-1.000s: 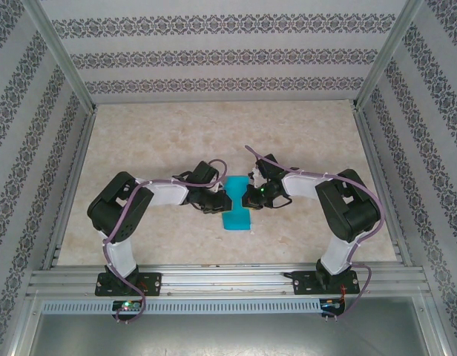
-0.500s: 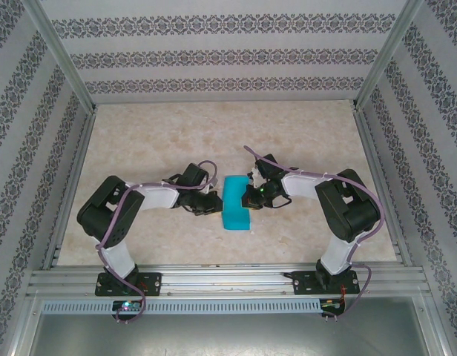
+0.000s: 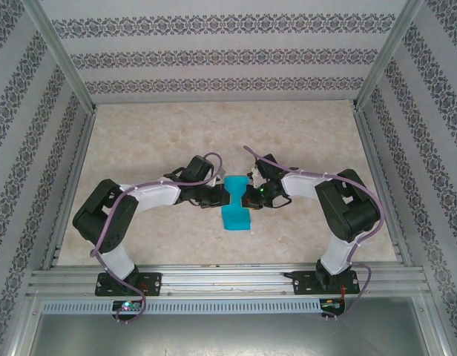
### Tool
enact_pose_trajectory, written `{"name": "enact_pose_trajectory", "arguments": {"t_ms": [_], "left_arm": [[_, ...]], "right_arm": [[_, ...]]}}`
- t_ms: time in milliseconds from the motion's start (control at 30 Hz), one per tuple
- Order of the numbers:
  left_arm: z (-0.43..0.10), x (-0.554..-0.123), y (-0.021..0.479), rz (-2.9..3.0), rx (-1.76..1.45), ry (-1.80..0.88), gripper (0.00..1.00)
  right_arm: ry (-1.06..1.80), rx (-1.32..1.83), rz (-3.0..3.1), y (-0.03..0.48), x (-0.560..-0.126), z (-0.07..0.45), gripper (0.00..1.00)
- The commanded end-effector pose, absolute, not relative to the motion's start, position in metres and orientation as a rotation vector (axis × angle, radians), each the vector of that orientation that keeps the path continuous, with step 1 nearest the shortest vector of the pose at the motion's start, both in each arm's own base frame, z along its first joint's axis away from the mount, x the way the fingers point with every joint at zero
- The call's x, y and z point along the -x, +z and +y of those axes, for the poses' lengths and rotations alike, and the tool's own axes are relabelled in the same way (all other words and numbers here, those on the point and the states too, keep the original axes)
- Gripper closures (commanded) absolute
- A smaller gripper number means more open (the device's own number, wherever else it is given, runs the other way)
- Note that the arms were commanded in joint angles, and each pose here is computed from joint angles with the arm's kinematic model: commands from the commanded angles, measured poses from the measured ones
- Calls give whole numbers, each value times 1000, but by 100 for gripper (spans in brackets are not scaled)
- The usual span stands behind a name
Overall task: Fold a paper plane with a square sheet of paper (fold left side to right side)
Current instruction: First fold the square sheet of paper in half at the center of the table, then hold the square sheet of paper at the center of the table.
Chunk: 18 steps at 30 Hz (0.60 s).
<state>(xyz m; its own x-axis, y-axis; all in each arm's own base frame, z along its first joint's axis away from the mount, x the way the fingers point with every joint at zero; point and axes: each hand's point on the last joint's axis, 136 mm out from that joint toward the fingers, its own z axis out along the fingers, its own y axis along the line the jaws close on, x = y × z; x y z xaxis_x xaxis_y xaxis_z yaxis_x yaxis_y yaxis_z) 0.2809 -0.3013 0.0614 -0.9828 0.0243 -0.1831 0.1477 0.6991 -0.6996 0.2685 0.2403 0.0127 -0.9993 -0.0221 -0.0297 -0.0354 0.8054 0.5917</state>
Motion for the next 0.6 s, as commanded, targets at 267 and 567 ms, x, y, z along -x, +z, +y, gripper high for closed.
{"name": "enact_pose_trajectory", "arguments": {"t_ms": [267,567], "left_arm": [[-307,-271,24,2849,-163,-1102,90],[-294,-259,2,2930,-112,-1022,90]], "right_arm": [[746,18,3111,-22,-247,214,100],[830,42,3065,-11,-253,225,100]]}}
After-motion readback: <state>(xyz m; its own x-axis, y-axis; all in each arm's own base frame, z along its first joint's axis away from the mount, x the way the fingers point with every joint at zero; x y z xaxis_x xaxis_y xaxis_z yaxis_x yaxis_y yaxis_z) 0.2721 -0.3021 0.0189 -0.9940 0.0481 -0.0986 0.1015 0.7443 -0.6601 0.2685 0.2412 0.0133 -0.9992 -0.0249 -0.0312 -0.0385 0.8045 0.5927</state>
